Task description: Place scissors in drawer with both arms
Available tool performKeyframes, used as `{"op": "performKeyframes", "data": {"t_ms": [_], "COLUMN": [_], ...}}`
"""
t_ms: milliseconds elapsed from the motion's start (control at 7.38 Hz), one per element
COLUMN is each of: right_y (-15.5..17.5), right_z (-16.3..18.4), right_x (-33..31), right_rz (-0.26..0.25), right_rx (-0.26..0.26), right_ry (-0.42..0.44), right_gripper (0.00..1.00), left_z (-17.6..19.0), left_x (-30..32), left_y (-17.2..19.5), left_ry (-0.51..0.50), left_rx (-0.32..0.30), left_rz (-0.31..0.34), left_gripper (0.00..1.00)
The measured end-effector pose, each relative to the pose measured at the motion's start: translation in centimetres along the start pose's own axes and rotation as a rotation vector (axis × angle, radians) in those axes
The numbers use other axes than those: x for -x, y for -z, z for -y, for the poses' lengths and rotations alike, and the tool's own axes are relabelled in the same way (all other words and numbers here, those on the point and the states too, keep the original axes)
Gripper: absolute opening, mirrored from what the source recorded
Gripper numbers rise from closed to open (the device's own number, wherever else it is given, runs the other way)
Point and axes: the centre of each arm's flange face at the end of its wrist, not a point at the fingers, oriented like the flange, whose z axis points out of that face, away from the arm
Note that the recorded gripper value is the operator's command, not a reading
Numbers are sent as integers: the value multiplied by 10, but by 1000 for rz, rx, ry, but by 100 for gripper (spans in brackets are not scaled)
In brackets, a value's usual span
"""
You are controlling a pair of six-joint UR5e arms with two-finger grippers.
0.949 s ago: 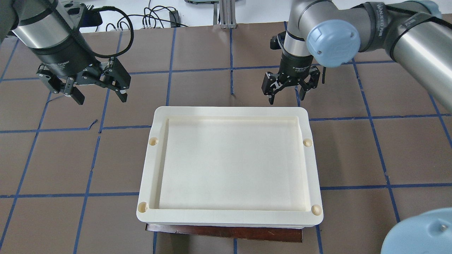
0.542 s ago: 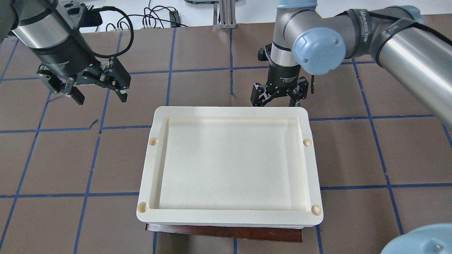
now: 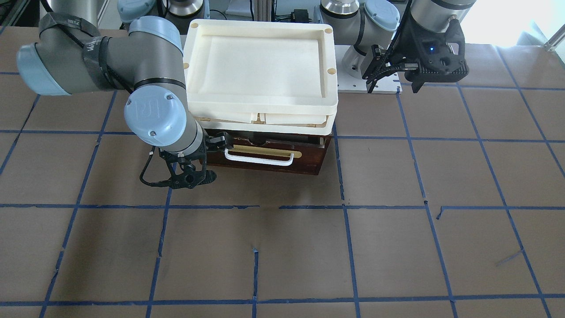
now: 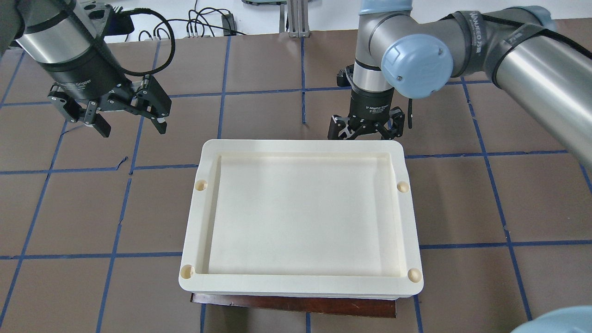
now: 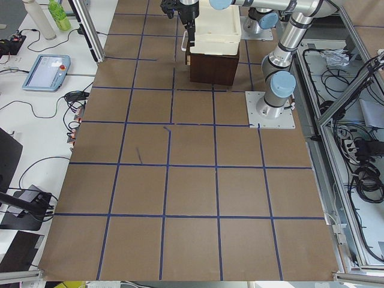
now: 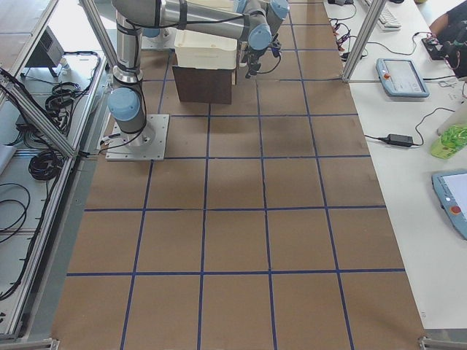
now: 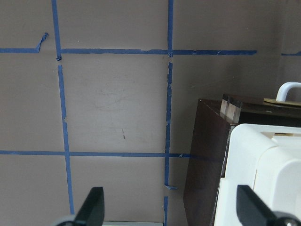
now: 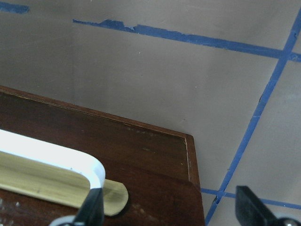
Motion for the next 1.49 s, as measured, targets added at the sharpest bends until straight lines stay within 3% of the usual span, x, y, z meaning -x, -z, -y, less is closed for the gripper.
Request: {"op": "performKeyframes", "data": {"t_ms": [407, 1491], "right_y": [-2, -6], "right_z": [-5, -9], "right_x": [0, 6], "right_rz": [2, -2], "right_rx": [33, 60], "right_ry": [-3, -13], "right_gripper": [100, 99], "left_z": [0, 2], "left_x": [0, 0], "left_y": [0, -1], "left_ry": [0, 1], "left_rx": [1, 3], "left_rz": [0, 0], "left_gripper": [100, 100]}}
